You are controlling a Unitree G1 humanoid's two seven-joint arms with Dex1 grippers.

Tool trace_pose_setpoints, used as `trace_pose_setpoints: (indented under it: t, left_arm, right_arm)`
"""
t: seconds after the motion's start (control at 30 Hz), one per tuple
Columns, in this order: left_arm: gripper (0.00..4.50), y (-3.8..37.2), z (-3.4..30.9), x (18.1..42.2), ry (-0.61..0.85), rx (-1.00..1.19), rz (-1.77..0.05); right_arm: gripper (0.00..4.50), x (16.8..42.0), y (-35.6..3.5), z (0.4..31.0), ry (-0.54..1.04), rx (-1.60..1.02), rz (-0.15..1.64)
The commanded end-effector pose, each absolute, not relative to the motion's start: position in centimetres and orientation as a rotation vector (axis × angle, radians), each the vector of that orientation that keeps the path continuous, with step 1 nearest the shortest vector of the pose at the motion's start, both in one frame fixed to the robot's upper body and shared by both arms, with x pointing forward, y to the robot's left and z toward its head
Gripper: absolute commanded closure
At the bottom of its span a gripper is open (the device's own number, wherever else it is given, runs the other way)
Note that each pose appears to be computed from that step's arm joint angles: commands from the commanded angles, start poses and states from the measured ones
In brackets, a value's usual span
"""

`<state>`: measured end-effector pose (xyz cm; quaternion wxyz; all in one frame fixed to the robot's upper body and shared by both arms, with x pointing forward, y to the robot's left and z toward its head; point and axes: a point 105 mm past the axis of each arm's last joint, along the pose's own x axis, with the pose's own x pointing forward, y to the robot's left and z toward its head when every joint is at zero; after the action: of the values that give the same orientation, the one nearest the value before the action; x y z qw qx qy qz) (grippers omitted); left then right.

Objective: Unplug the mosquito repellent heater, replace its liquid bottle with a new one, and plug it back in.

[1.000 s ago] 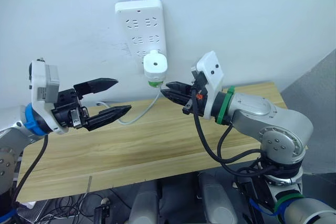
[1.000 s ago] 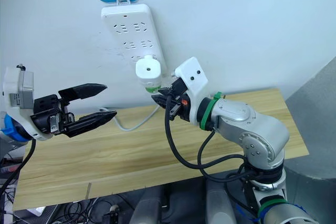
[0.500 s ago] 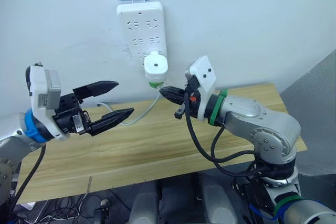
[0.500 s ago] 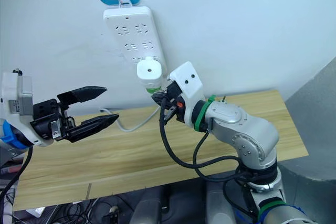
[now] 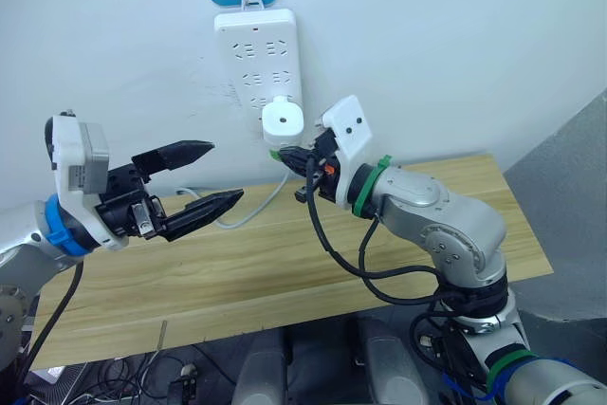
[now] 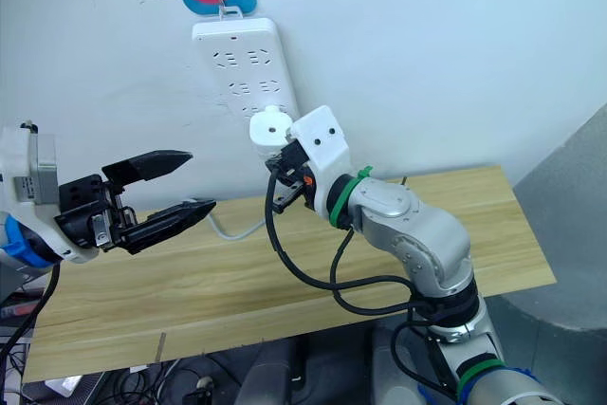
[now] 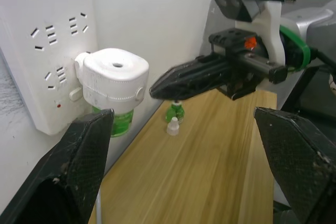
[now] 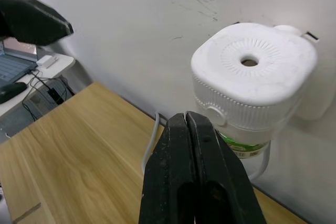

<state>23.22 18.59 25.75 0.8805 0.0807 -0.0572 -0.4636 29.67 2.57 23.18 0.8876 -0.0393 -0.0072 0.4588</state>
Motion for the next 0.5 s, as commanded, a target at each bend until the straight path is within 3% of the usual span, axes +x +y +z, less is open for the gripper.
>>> trace_pose_setpoints:
  t: [0.03,0.5]
  left_arm:
    - [0.0,18.1,26.1,22.89,-0.125,0.189,-0.989]
    - [0.0,18.15,26.18,23.09,-0.112,0.184,-0.999]
  right_arm:
    - [4.47,29.06,2.79,24.06,-0.081,-0.101,0.943]
    - [4.47,29.35,2.76,24.11,-0.125,-0.146,0.874]
